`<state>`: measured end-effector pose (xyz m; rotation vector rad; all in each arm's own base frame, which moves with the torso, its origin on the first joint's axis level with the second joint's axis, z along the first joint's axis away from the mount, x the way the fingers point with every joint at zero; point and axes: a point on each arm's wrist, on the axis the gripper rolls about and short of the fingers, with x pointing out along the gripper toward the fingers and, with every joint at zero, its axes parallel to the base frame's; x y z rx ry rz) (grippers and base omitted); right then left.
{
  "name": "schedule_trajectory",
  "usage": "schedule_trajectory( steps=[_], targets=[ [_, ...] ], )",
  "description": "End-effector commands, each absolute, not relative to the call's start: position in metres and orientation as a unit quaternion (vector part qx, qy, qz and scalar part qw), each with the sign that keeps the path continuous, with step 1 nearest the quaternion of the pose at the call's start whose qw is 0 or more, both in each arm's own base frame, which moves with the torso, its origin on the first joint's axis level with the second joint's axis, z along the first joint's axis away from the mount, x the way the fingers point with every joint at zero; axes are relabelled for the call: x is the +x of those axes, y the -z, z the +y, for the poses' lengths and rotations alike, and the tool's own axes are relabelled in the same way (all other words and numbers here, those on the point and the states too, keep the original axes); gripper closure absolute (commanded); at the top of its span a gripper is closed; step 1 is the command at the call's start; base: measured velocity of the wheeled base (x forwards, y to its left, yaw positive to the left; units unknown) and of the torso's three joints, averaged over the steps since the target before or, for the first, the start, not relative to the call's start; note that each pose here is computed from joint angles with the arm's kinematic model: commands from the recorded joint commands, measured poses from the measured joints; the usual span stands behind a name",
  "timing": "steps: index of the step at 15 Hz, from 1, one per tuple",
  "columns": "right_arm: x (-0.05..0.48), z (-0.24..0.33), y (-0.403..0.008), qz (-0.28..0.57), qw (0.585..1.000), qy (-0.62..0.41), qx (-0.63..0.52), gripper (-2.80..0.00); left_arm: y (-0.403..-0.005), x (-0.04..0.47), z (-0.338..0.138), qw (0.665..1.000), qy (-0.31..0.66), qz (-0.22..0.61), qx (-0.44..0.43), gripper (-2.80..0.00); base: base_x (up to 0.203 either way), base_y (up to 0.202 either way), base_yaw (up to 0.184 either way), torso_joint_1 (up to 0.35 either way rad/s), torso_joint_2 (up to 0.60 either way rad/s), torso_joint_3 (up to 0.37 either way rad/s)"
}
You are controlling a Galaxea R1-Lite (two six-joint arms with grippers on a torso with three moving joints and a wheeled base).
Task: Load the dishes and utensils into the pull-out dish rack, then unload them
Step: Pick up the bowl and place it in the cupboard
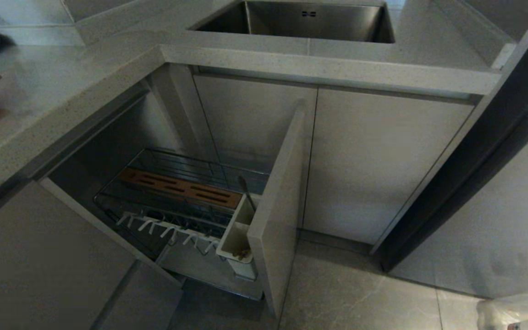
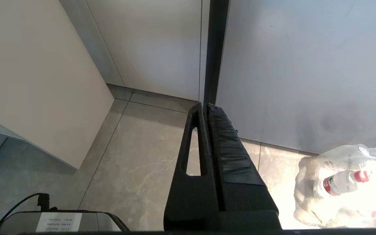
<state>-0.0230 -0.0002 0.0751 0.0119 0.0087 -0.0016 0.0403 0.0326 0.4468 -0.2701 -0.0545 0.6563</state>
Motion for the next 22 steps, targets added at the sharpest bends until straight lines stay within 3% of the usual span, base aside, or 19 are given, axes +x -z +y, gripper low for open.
schedule_trajectory(
  steps=[1,4,8,10,16,22],
  targets=[
    [-0.023,0.000,-0.075,0.005,1.000,0.001,0.006,0.00,-0.451,0.038,0.023,0.953,-0.270,-0.040,-0.127,0.00,0.000,0.000,0.000,0.000,0.00,0.000],
    [-0.023,0.000,-0.075,0.005,1.000,0.001,0.006,0.00,-0.462,0.043,0.017,0.962,-0.213,-0.089,-0.147,0.00,0.000,0.000,0.000,0.000,0.00,0.000],
    [-0.023,0.000,-0.075,0.005,1.000,0.001,0.006,0.00,-0.487,0.059,0.013,0.937,-0.098,-0.266,-0.203,0.00,0.000,0.000,0.000,0.000,0.00,0.000],
    [-0.023,0.000,-0.075,0.005,1.000,0.001,0.006,0.00,-0.485,0.072,0.008,0.926,-0.039,-0.303,-0.224,0.00,0.000,0.000,0.000,0.000,0.00,0.000],
    [-0.023,0.000,-0.075,0.005,1.000,0.001,0.006,0.00,-0.464,0.104,-0.030,0.885,0.156,-0.213,-0.383,0.00,0.000,0.000,0.000,0.000,0.00,0.000],
    [-0.023,0.000,-0.075,0.005,1.000,0.001,0.006,0.00,-0.436,0.161,-0.081,0.828,0.228,-0.092,-0.503,0.00,0.000,0.000,0.000,0.000,0.00,0.000]
  ],
)
